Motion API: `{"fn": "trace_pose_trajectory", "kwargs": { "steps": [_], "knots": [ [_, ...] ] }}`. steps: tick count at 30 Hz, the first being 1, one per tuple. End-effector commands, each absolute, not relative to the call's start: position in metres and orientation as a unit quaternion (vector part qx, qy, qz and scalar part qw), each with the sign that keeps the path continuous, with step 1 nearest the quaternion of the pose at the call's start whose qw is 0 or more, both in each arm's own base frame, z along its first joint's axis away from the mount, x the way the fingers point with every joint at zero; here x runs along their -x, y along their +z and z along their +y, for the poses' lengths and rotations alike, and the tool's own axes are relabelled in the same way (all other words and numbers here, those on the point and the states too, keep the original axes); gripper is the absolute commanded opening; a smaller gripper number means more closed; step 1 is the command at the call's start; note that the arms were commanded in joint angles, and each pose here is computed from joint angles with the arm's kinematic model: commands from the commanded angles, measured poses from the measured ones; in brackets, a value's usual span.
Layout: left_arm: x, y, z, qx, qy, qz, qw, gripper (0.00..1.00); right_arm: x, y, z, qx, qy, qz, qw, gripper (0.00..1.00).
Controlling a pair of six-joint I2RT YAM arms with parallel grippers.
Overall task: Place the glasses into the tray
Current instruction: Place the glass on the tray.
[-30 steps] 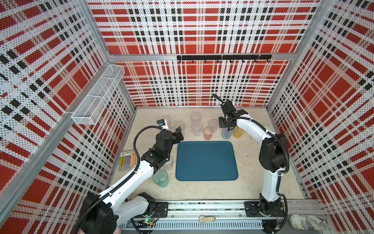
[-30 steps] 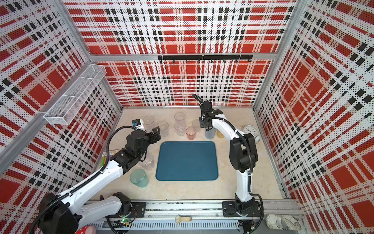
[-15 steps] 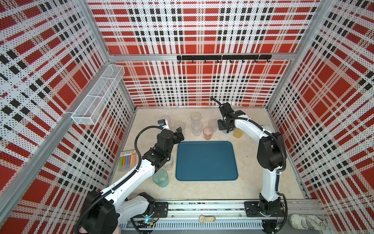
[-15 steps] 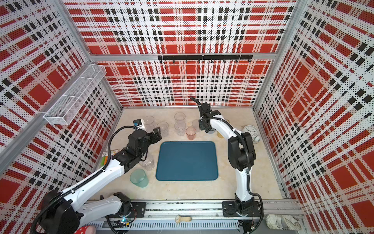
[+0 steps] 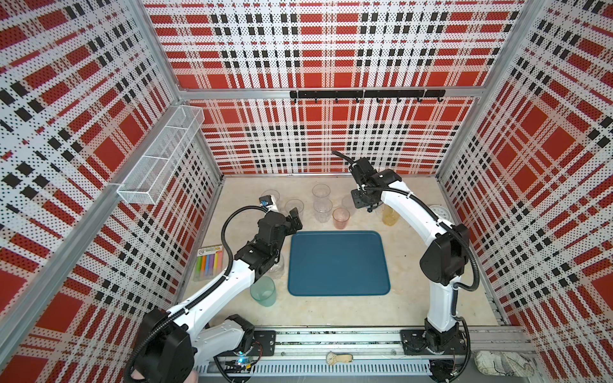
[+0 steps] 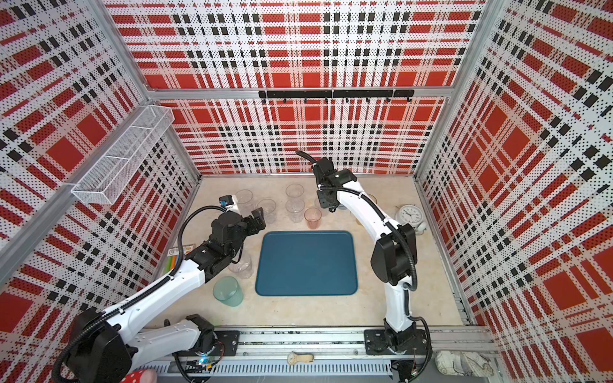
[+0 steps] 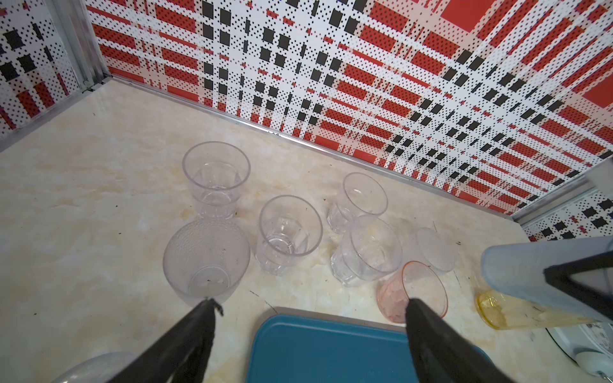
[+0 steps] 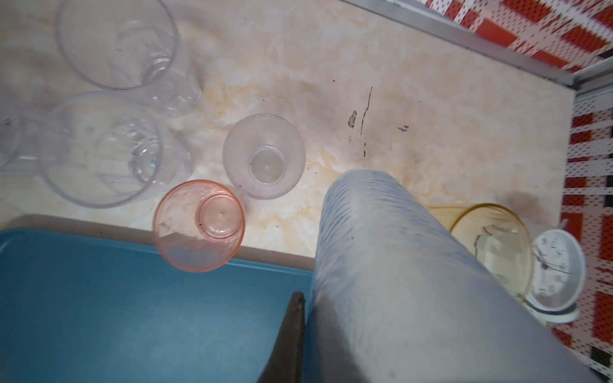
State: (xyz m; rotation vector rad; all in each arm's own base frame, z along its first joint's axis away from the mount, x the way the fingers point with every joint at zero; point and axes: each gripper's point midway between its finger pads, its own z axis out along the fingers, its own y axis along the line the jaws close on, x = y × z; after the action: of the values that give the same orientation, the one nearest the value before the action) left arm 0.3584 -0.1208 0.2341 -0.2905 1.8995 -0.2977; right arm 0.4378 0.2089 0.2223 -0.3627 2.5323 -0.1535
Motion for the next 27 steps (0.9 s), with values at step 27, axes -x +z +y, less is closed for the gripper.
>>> {"fn": "trace_pose_trajectory", "kwargs": {
  "steps": [27],
  "knots": [
    [-0.339, 0.248, -0.009, 0.258, -0.093, 0.764, 0.584, 0.84, -0.318, 0.143, 0.454, 0.366, 0.141, 0.906, 0.16, 0.0]
  ]
}}
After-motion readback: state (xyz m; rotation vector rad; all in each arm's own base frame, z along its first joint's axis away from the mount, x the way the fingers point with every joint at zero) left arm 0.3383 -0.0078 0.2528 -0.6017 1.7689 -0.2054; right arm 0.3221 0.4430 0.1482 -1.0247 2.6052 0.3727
